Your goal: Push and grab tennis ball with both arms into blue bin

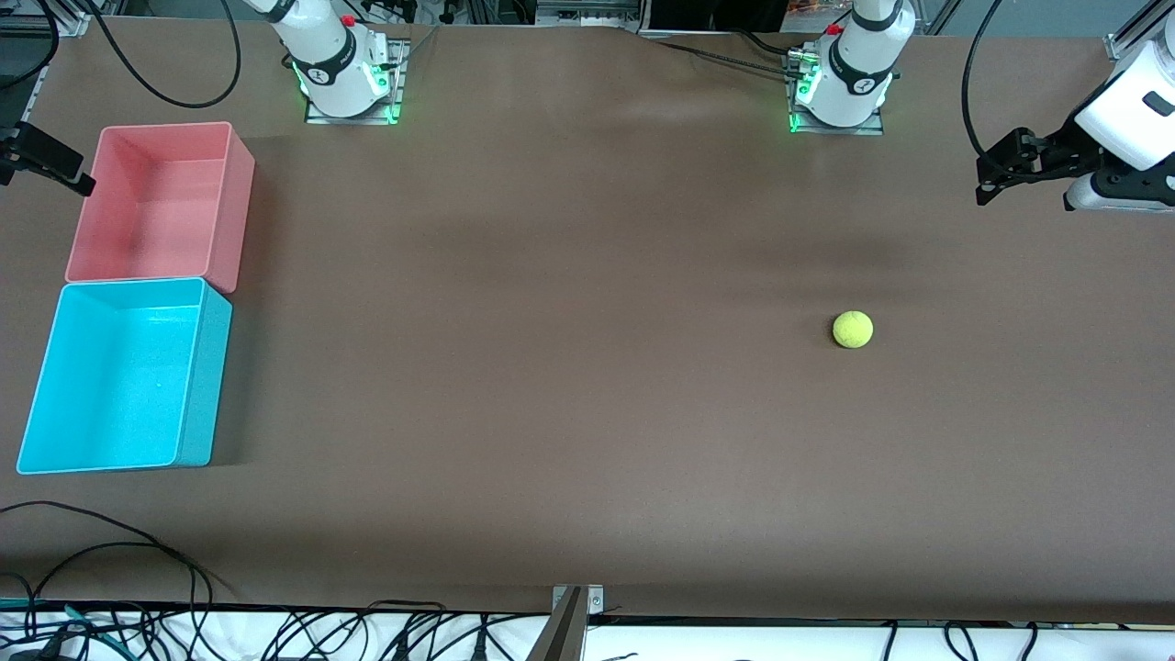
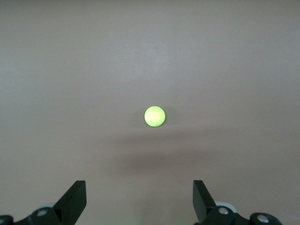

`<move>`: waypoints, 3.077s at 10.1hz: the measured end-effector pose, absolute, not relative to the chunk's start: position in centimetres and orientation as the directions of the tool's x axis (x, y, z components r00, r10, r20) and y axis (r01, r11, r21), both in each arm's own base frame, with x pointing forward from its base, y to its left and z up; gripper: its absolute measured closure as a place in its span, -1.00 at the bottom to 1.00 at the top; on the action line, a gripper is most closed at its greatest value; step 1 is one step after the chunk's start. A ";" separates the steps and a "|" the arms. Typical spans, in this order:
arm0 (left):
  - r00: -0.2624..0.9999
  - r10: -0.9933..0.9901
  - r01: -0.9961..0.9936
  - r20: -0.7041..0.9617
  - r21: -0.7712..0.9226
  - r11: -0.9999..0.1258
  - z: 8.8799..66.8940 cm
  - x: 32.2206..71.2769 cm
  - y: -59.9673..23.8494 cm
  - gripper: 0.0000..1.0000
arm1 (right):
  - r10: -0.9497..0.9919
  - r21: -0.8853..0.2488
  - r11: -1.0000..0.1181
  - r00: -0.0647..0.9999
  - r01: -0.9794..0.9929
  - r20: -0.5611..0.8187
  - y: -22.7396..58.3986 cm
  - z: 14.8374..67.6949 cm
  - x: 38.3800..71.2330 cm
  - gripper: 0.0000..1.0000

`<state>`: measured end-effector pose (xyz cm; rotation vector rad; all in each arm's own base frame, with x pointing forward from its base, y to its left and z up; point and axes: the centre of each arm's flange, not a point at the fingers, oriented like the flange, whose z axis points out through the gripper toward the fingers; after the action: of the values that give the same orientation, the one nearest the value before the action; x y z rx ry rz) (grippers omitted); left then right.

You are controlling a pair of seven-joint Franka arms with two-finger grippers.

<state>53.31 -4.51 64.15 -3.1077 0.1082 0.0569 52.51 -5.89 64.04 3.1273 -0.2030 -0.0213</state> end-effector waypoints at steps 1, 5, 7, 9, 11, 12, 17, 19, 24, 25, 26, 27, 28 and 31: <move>0.997 -0.071 -0.072 -0.038 -0.026 -0.997 64.2 53.3 -4.6 -1.00 | -0.129 0.008 -0.992 0.992 -0.129 -0.014 -5.9 64.0 52.5 -1.00; 0.998 -0.056 -0.055 -0.039 0.028 -0.998 64.2 53.2 -5.2 -1.00 | -0.131 0.008 -0.991 0.991 -0.131 -0.015 -6.0 64.0 52.5 -1.00; 0.998 -0.053 -0.052 -0.039 0.029 -0.998 64.2 53.2 -5.2 -1.00 | -0.135 0.008 -0.991 0.991 -0.135 -0.017 -6.2 64.0 52.4 -1.00; 0.998 -0.053 -0.052 -0.039 0.030 -0.998 64.2 53.2 -5.2 -1.00 | -0.143 0.008 -0.990 0.990 -0.143 -0.018 -6.6 64.0 52.3 -1.00; 0.998 -0.053 -0.052 -0.040 0.030 -0.998 64.1 53.3 -5.3 -1.00 | -0.143 0.008 -0.990 0.990 -0.143 -0.018 -6.7 64.0 52.3 -1.00; 0.998 -0.054 -0.053 -0.040 0.030 -0.998 64.1 53.3 -5.3 -1.00 | -0.143 0.008 -0.990 0.990 -0.143 -0.018 -6.7 64.0 52.3 -1.00; 0.995 -0.092 -0.091 -0.040 0.028 -0.995 64.1 53.0 -7.4 -1.00 | -0.143 0.008 -0.990 0.989 -0.143 -0.018 -6.7 64.0 52.3 -1.00; 0.994 -0.103 -0.102 -0.041 0.028 -0.994 64.1 53.0 -8.0 -1.00 | -0.143 0.007 -0.990 0.990 -0.143 -0.018 -6.7 64.1 52.3 -1.00; 0.995 -0.060 -0.058 -0.077 0.027 -0.998 61.3 53.7 -5.8 -1.00 | -0.146 0.007 -0.989 0.989 -0.146 -0.018 -6.8 64.1 52.3 -1.00; 0.997 -0.033 -0.032 -0.067 0.027 -0.999 61.1 54.0 -4.4 -1.00 | -0.151 0.007 -0.989 0.988 -0.150 -0.022 -7.1 64.0 52.2 -1.00; 0.999 -0.001 0.000 -0.048 0.028 -1.000 60.8 54.4 -2.7 -1.00 | -0.154 0.007 -0.988 0.988 -0.153 -0.025 -7.2 64.0 52.2 -1.00; 0.999 0.021 0.022 -0.032 0.029 -0.999 59.9 54.8 -1.6 -1.00 | -0.154 0.007 -0.988 0.988 -0.153 -0.026 -7.2 64.0 52.1 -1.00; 0.999 0.029 0.029 -0.013 0.029 -0.999 58.6 55.1 -1.2 -1.00 | -0.153 0.007 -0.988 0.988 -0.153 -0.027 -7.2 64.0 52.1 -1.00; 1.000 0.022 0.021 0.022 0.029 -0.999 55.7 54.7 -1.8 -1.00 | -0.153 0.007 -0.988 0.988 -0.153 -0.027 -7.2 64.0 52.1 -1.00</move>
<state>54.74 -1.82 55.75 -3.1698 -0.0338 -0.0357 52.13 -7.20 64.01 3.1276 -0.2405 -0.0430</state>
